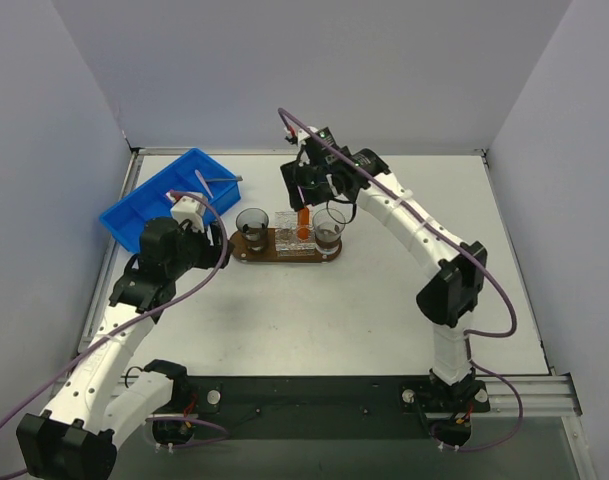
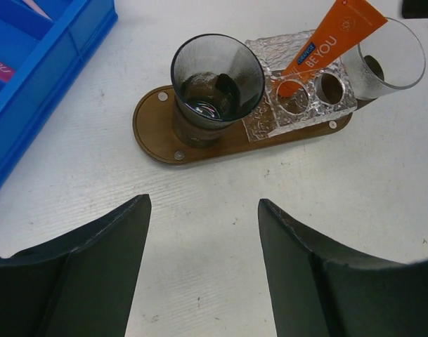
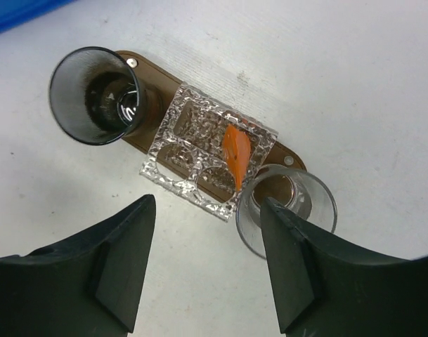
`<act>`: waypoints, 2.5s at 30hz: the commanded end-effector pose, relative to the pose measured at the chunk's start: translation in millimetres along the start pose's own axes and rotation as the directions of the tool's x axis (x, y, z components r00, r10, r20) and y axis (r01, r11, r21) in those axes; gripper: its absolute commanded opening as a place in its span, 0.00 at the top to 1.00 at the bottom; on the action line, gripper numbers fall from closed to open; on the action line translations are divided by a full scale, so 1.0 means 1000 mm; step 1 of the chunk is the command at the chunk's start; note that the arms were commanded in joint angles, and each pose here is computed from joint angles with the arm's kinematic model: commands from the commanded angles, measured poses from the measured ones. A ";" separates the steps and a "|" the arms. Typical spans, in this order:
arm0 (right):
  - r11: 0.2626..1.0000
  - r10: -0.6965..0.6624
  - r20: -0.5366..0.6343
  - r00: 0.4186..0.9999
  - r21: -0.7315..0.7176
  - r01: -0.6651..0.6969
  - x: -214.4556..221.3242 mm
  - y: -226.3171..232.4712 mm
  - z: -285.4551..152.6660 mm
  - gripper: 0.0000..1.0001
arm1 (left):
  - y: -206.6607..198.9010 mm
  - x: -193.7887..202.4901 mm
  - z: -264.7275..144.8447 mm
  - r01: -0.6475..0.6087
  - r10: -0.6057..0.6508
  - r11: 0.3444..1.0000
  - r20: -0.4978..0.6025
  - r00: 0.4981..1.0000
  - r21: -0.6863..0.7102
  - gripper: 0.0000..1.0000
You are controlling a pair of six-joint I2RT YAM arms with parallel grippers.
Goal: Prepare toiletry sets of a toothbrush and toothpaste on the tray
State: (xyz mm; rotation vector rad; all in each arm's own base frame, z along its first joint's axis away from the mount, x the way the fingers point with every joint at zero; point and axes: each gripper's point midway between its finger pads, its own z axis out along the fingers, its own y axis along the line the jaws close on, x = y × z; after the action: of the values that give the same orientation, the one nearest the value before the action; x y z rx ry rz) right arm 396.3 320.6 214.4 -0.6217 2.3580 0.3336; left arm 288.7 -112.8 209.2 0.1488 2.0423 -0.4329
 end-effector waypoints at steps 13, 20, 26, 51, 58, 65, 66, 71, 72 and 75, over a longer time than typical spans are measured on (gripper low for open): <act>0.982 0.180 0.367 0.913 -0.012 -0.188 -0.021 -0.053 -0.123 0.50 | 0.053 -0.092 -0.001 0.155 -0.072 0.933 0.256 0.964 -0.323 0.35; 0.960 0.255 0.415 0.873 0.001 -0.280 -0.009 -0.073 -0.140 0.55 | 0.102 -0.131 0.061 0.343 -0.189 0.783 0.326 0.926 -0.520 0.45; 0.892 0.440 0.415 0.796 -0.096 -0.443 0.017 -0.073 -0.169 0.60 | 0.144 -0.120 0.110 0.428 -0.321 0.653 0.284 0.904 -0.625 0.48; 0.878 0.383 0.449 0.808 0.097 -0.469 0.056 -0.105 -0.221 0.63 | 0.230 -0.063 0.164 0.280 -0.360 0.503 0.096 0.928 -0.818 0.57; 0.892 0.378 0.406 0.832 0.081 -0.444 0.045 -0.100 -0.210 0.65 | 0.250 -0.059 0.182 0.291 -0.382 0.489 0.098 0.919 -0.822 0.62; 0.894 0.355 0.391 0.849 0.123 -0.430 0.044 -0.107 -0.203 0.64 | 0.260 -0.055 0.201 0.258 -0.384 0.509 0.051 0.922 -0.821 0.64; 0.894 0.353 0.390 0.850 0.128 -0.430 0.044 -0.108 -0.203 0.64 | 0.261 -0.054 0.203 0.254 -0.383 0.510 0.047 0.922 -0.822 0.63; 0.891 0.361 0.374 0.854 0.132 -0.435 0.043 -0.111 -0.198 0.64 | 0.272 -0.038 0.210 0.219 -0.416 0.477 0.001 0.909 -0.851 0.64; 0.890 0.363 0.372 0.854 0.134 -0.436 0.044 -0.112 -0.197 0.64 | 0.272 -0.046 0.212 0.230 -0.415 0.474 0.015 0.910 -0.850 0.64; 0.888 0.367 0.364 0.856 0.137 -0.439 0.045 -0.113 -0.195 0.64 | 0.275 -0.037 0.216 0.212 -0.428 0.463 -0.008 0.904 -0.861 0.63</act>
State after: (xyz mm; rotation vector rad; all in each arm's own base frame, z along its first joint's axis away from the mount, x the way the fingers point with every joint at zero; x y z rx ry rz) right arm 316.1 136.5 313.3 0.0424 2.1543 0.3376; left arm 561.9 60.7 75.3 -0.8427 2.2699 0.4130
